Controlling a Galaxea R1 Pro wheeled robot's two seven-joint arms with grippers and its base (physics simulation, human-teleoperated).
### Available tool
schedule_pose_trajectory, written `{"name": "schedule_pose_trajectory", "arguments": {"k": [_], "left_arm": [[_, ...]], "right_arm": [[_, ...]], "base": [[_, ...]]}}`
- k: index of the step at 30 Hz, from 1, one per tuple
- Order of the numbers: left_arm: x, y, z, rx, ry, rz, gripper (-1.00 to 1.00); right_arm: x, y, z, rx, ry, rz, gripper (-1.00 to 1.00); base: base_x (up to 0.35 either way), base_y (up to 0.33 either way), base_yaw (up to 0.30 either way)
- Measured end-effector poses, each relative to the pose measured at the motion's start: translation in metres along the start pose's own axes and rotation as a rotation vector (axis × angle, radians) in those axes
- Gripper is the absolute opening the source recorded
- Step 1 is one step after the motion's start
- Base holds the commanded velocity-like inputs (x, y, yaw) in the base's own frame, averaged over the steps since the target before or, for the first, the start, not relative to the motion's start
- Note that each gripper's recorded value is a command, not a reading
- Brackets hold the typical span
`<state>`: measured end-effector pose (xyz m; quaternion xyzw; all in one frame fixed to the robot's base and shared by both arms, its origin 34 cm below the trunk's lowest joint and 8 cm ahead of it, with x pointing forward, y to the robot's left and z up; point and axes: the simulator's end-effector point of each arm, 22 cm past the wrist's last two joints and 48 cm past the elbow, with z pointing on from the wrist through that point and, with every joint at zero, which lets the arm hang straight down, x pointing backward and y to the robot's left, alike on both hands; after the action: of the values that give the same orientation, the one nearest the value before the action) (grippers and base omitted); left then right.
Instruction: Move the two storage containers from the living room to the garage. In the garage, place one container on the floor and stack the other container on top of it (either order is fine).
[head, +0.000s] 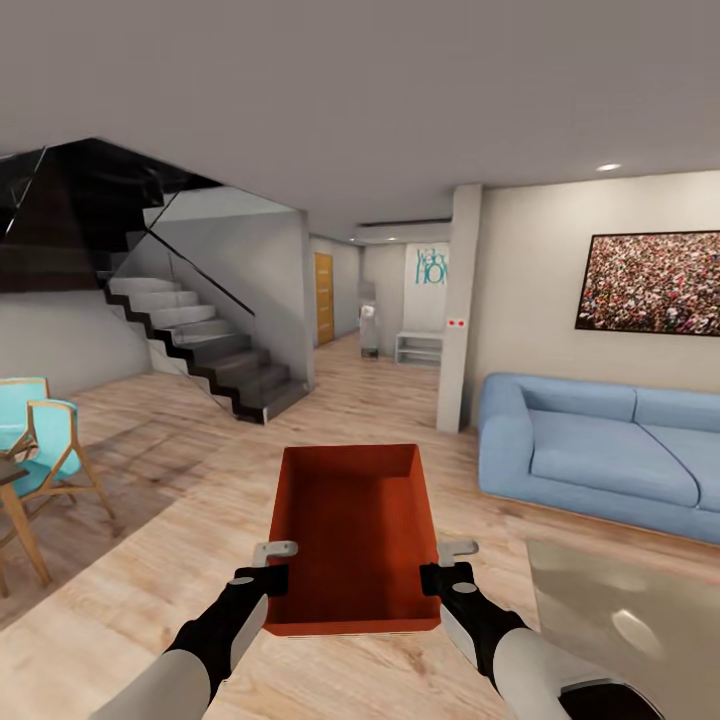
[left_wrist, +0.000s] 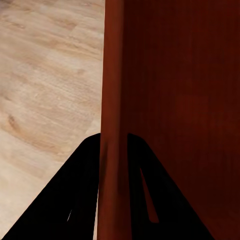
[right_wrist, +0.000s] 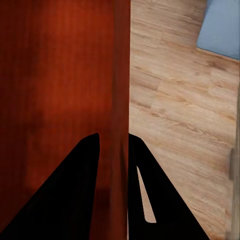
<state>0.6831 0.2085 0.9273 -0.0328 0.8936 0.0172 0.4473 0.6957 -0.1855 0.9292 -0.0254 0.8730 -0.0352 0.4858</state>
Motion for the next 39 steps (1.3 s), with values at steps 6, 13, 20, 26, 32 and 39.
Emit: {"name": "schedule_pose_trajectory", "arguments": {"k": [6,13,20,26,32,39], "left_arm": [[0.0001,-0.0001,0.0,0.0,0.0,0.0,-1.0],[0.0004,-0.0001,0.0,0.0,0.001,-0.001,-1.0],[0.0005,-0.0002,0.0,0.0,0.001,0.0,-1.0],[0.0006,-0.0002,0.0,0.0,0.001,0.0,-1.0],[0.0005,-0.0002,0.0,0.0,0.001,0.0,-1.0],[0.0006,0.0004,0.0002,0.001,0.001,0.0,-1.0]], "right_arm": [[0.0001,-0.0001,0.0,0.0,0.0,0.0,-1.0],[0.0003,-0.0001,0.0,0.0,0.001,0.0,-1.0],[0.0005,-0.0001,0.0,0.0,0.001,0.0,-1.0],[0.0005,-0.0001,0.0,0.0,0.001,0.0,-1.0],[0.0004,-0.0002,0.0,0.0,0.001,0.0,-1.0],[0.0004,0.0004,-0.0001,0.001,0.001,0.0,-1.0]], "base": [[0.322,0.115,0.0],[0.322,0.115,0.0],[0.322,0.115,0.0],[0.322,0.115,0.0],[0.322,0.09,0.0],[0.323,0.015,-0.173]]}}
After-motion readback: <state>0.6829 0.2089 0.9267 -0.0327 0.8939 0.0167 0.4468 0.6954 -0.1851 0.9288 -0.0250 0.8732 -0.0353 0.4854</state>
